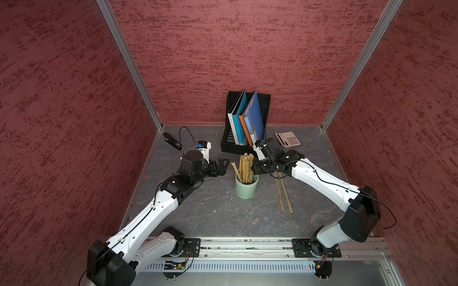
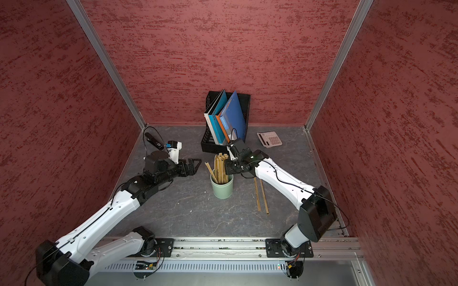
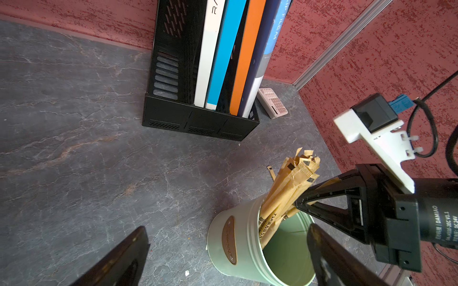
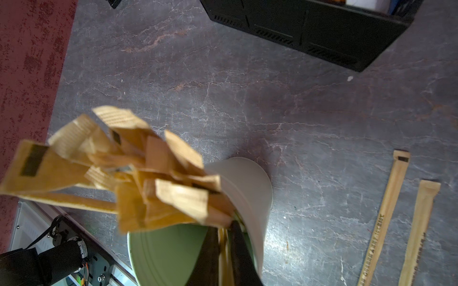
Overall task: Take the straws out of the storage container
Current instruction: Pick up the straw from the container, then place the straw at the center of the board.
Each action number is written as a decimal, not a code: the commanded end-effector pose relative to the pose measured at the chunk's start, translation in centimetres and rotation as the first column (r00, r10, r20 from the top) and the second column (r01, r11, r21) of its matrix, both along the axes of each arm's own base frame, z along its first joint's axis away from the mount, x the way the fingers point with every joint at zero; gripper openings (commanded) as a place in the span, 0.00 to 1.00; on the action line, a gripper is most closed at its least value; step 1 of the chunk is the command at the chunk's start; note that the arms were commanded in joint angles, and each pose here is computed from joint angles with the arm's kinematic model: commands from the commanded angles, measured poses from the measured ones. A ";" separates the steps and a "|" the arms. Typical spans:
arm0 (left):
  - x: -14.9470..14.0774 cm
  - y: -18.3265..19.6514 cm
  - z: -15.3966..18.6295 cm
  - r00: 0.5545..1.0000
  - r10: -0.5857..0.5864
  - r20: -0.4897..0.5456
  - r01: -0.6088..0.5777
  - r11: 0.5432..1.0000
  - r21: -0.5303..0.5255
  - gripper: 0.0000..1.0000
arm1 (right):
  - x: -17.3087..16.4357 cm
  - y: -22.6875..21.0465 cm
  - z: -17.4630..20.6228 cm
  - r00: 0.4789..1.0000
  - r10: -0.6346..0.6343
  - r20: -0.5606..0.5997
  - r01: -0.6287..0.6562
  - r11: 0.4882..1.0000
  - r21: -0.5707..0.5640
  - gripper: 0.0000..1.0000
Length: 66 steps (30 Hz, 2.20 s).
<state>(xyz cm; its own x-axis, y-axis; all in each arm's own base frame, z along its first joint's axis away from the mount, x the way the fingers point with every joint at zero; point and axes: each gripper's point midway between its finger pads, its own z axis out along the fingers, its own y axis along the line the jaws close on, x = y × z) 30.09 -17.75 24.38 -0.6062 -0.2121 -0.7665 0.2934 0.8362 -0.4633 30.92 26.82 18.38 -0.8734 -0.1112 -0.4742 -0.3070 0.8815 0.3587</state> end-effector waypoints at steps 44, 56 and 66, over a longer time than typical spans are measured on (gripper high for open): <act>0.1 -0.4 1.3 0.999 -0.019 0.030 0.021 0.999 -0.047 1.00 | -5.1 -10.9 12.6 0.999 -0.046 -0.016 0.035 0.908 -0.417 0.03; -0.2 -0.2 0.7 1.000 -0.015 0.025 0.015 0.999 -0.038 1.00 | -3.9 -9.4 2.7 0.960 -0.017 -0.280 -0.081 0.939 -0.335 0.03; -0.1 0.2 0.0 1.000 -0.003 0.015 0.003 1.000 -0.016 1.00 | -0.4 -8.6 -4.9 0.911 -0.015 -0.412 -0.115 0.951 -0.288 0.03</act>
